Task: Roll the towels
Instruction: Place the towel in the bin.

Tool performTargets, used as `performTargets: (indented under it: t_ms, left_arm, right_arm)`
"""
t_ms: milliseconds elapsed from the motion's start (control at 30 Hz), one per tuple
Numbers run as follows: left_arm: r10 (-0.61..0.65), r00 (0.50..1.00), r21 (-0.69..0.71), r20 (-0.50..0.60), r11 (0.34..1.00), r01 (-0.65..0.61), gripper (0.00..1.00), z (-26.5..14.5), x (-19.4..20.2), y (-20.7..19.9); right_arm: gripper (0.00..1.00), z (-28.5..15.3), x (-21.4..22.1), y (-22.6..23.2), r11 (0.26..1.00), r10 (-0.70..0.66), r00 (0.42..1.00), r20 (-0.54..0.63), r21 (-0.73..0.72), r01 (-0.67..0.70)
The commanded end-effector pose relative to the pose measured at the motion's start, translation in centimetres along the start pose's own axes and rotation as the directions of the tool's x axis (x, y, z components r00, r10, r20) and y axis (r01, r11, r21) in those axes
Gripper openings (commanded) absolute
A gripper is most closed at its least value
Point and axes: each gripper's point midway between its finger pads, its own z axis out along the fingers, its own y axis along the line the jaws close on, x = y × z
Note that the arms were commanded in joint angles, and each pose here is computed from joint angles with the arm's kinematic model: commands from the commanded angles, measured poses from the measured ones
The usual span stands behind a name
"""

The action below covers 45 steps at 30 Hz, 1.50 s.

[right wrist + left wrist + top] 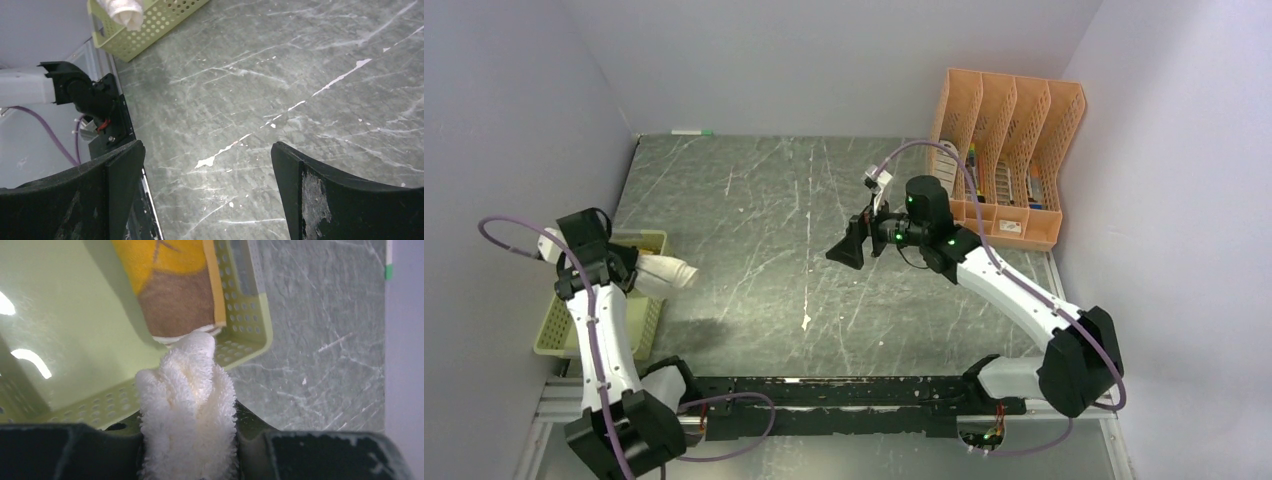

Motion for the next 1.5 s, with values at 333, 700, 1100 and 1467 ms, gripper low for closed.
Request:
performTargets:
  t_ms: [333, 700, 1100, 1467]
  left_arm:
    - [-0.156, 0.986, -0.051, -0.055, 0.987, 0.153, 0.06, 3.3, -4.5, 6.3]
    - [-0.288, 0.957, -0.110, 0.029, 0.951, 0.289, 0.07, 5.9, -6.1, 10.0]
    - [-0.447, 0.893, -0.126, 0.059, 0.884, 0.451, 0.07, 8.2, -3.9, 11.5]
    - [-0.417, 0.903, -0.198, 0.105, 0.881, 0.430, 0.09, 9.7, -3.9, 13.6]
  right_arm:
    - [1.00, -2.2, -0.4, 3.5, 0.995, 0.020, 0.999, 0.048, -0.101, -0.015]
    - [1.00, -2.5, 0.3, 4.1, 0.991, 0.041, 0.998, 0.044, -0.131, -0.035]
    - [1.00, -2.1, 0.8, 4.4, 0.986, 0.057, 0.998, 0.036, -0.161, -0.050]
    - [1.00, -1.7, 1.4, 4.6, 0.977, 0.086, 0.996, 0.022, -0.197, -0.080]
